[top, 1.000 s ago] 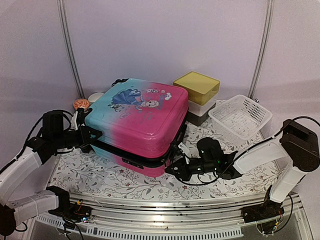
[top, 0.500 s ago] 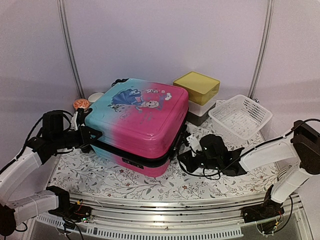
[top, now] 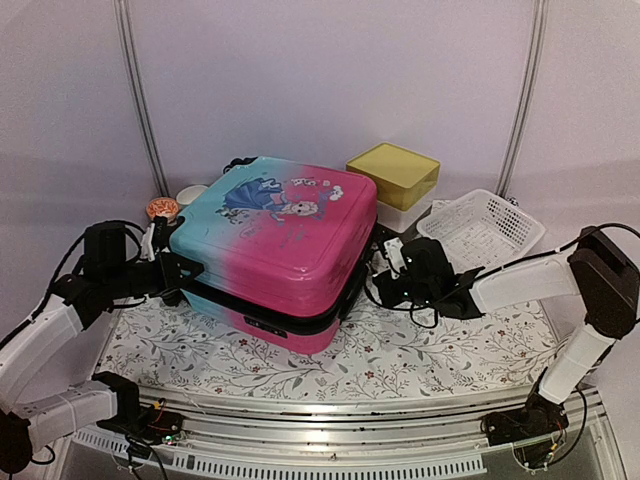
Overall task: Open, take out, and arrange the luggage
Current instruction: Unzip the zipper of the luggage.
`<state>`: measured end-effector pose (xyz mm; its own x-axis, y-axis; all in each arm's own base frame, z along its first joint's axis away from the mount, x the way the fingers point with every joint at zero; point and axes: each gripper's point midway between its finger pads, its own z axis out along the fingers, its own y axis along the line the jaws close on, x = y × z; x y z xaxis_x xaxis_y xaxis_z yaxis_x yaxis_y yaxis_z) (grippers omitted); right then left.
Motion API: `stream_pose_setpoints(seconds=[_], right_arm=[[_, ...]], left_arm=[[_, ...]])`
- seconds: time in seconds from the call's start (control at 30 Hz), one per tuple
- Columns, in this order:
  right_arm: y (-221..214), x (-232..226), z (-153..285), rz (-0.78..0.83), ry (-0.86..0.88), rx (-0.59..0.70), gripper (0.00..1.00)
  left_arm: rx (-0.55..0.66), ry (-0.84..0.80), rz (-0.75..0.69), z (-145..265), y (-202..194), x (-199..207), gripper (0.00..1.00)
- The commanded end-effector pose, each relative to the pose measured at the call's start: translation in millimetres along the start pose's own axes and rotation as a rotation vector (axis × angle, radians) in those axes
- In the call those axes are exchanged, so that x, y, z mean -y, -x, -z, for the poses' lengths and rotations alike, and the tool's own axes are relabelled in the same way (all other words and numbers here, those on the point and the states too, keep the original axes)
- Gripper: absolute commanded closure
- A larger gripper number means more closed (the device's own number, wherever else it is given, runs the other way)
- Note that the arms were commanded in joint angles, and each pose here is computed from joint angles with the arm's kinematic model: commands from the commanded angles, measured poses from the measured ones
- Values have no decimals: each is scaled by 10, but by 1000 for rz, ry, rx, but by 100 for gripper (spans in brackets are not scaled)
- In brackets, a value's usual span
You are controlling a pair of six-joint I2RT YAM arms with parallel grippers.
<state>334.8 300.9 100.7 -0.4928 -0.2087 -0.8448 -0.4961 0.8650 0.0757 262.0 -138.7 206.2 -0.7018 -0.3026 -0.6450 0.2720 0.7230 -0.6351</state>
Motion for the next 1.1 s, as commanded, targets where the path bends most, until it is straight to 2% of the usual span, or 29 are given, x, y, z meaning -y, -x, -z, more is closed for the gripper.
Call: stream_pose_setpoints(seconds=[0.0, 0.37, 0.5, 0.67, 0.77, 1.07], right_arm=[[234, 735, -128, -41, -237, 25, 97], [501, 1312, -617, -133, -291, -12, 97], [536, 1389, -756, -183, -289, -40, 96], [666, 1180, -702, -213, -170, -27, 84], [524, 1042, -584, -246, -90, -47, 77], [386, 546, -221, -348, 196, -70, 71]], left_arm=[[12, -2, -33, 37, 57, 44, 74], [23, 17, -42, 64, 93, 37, 74], [21, 19, -42, 55, 101, 36, 74], [22, 19, -45, 53, 114, 41, 74], [26, 21, -47, 53, 122, 39, 74], [72, 25, -75, 122, 190, 67, 72]])
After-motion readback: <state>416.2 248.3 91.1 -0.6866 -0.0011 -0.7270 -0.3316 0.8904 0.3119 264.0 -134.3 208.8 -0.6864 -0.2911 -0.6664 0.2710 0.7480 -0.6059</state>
